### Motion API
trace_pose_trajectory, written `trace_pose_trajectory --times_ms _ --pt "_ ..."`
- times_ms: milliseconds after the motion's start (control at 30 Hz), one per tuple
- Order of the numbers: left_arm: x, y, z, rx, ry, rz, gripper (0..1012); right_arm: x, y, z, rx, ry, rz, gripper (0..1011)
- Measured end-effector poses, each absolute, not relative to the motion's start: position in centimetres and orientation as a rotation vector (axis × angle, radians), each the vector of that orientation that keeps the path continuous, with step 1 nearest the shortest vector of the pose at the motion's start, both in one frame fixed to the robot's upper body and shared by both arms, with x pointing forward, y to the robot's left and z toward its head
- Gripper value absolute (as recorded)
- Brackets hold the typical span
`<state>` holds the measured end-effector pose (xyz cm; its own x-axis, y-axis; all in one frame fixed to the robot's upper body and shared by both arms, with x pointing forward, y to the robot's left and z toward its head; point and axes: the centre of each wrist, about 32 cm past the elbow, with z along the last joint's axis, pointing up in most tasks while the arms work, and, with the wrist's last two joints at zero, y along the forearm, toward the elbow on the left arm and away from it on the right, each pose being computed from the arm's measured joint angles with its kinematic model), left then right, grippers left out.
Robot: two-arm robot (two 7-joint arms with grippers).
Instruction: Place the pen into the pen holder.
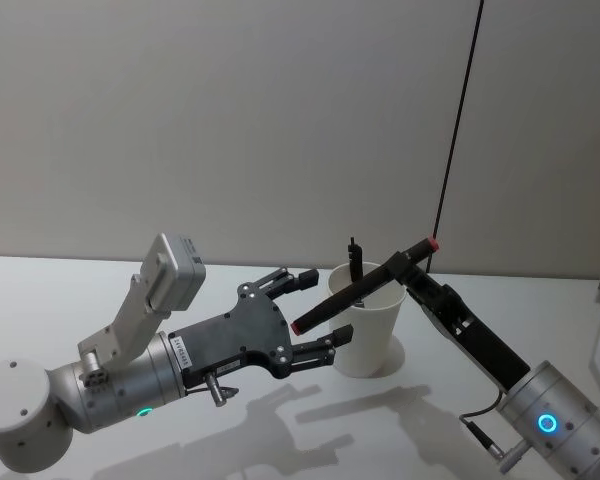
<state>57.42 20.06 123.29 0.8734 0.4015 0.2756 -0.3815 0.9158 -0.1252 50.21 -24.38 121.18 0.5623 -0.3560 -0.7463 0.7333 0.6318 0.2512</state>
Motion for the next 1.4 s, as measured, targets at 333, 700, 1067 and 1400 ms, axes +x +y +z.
trace_pose_trajectory --times_ms 333,700,1067,1400 --pt "57.4 20.1 123.3 -0.068 -0.302 0.409 1003 50.3 -24.5 121.4 0.590 0.675 -0.709 196" --pt "57.4 20.1 123.3 -0.068 -0.302 0.409 1003 51.1 -25.6 122.3 0.568 0.507 -0.810 196" --pt "57.4 20.1 123.3 -0.068 -0.302 0.409 1003 52.2 -27.1 123.4 0.525 0.318 -0.915 196" --pt "57.4 20.1 123.3 -0.067 -0.302 0.409 1003 52.8 -28.2 124.2 0.488 0.215 -0.951 195"
